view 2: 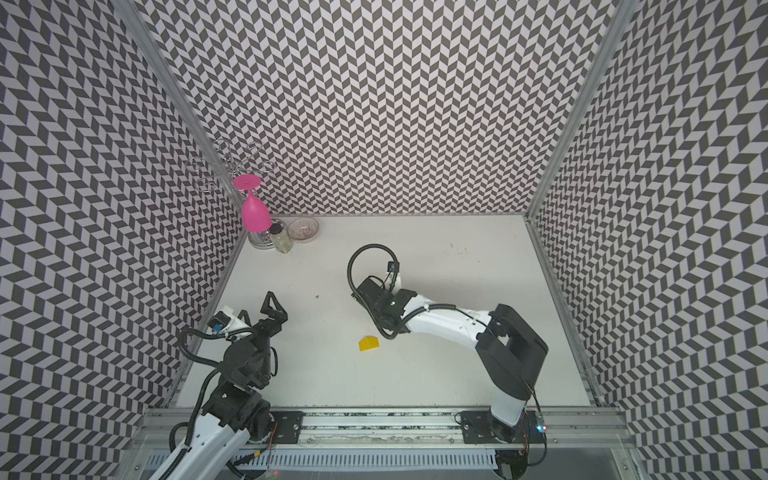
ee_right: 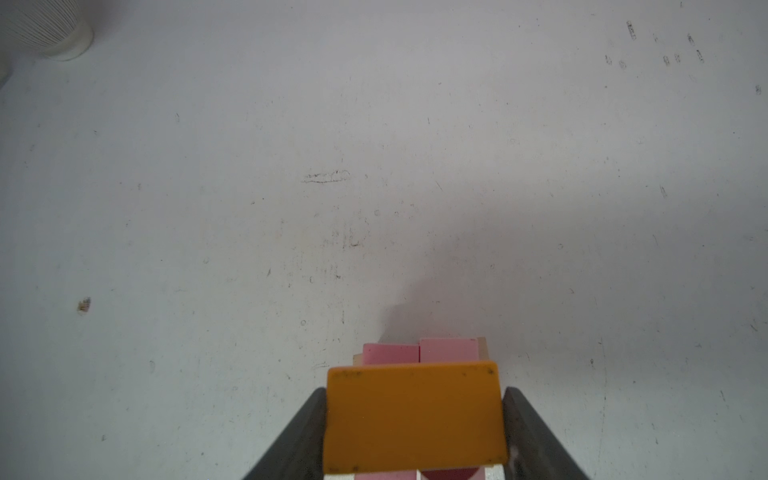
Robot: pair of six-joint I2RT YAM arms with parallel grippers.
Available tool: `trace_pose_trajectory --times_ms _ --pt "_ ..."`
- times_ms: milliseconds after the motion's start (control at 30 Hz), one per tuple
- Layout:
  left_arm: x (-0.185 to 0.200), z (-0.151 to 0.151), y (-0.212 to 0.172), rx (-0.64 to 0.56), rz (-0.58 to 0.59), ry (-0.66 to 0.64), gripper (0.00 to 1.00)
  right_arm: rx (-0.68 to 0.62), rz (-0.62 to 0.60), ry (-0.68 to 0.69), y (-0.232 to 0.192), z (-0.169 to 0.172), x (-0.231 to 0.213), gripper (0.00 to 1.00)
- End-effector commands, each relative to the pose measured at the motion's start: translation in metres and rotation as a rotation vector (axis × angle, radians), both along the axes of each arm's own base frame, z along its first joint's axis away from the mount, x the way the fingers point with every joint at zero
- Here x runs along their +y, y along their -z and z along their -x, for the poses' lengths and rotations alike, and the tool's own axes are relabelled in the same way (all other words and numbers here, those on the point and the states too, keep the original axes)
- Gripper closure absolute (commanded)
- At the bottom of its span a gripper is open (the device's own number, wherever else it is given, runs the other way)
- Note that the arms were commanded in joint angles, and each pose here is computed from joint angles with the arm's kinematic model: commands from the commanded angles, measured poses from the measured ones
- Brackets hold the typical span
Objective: Build the wood block tower
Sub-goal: 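Lower the orange block onto the cylinders and open the right gripper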
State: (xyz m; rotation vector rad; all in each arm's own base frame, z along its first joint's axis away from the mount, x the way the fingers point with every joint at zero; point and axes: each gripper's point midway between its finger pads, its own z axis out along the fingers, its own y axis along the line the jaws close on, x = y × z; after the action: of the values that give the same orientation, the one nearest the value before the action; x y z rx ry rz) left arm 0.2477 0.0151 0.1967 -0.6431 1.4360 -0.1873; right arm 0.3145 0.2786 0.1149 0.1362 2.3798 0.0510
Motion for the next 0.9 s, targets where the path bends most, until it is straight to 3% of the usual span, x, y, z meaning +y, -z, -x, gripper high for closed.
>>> trace_pose_trajectory --times_ms 0,733,867 --pt "0.002 0.001 0.001 -0.003 0.004 -0.005 0.0 0.003 0.006 0.008 0.001 -0.003 0.001 0.52" --pt "0.0 -0.002 0.001 0.005 -0.002 -0.002 0.0 -0.024 -0.032 -0.045 -0.016 -0.002 0.006 0.28" --pt "-0.01 -0.008 0.0 0.007 -0.027 0.051 0.0 -0.046 -0.041 -0.046 -0.027 0.0 0.001 0.28"
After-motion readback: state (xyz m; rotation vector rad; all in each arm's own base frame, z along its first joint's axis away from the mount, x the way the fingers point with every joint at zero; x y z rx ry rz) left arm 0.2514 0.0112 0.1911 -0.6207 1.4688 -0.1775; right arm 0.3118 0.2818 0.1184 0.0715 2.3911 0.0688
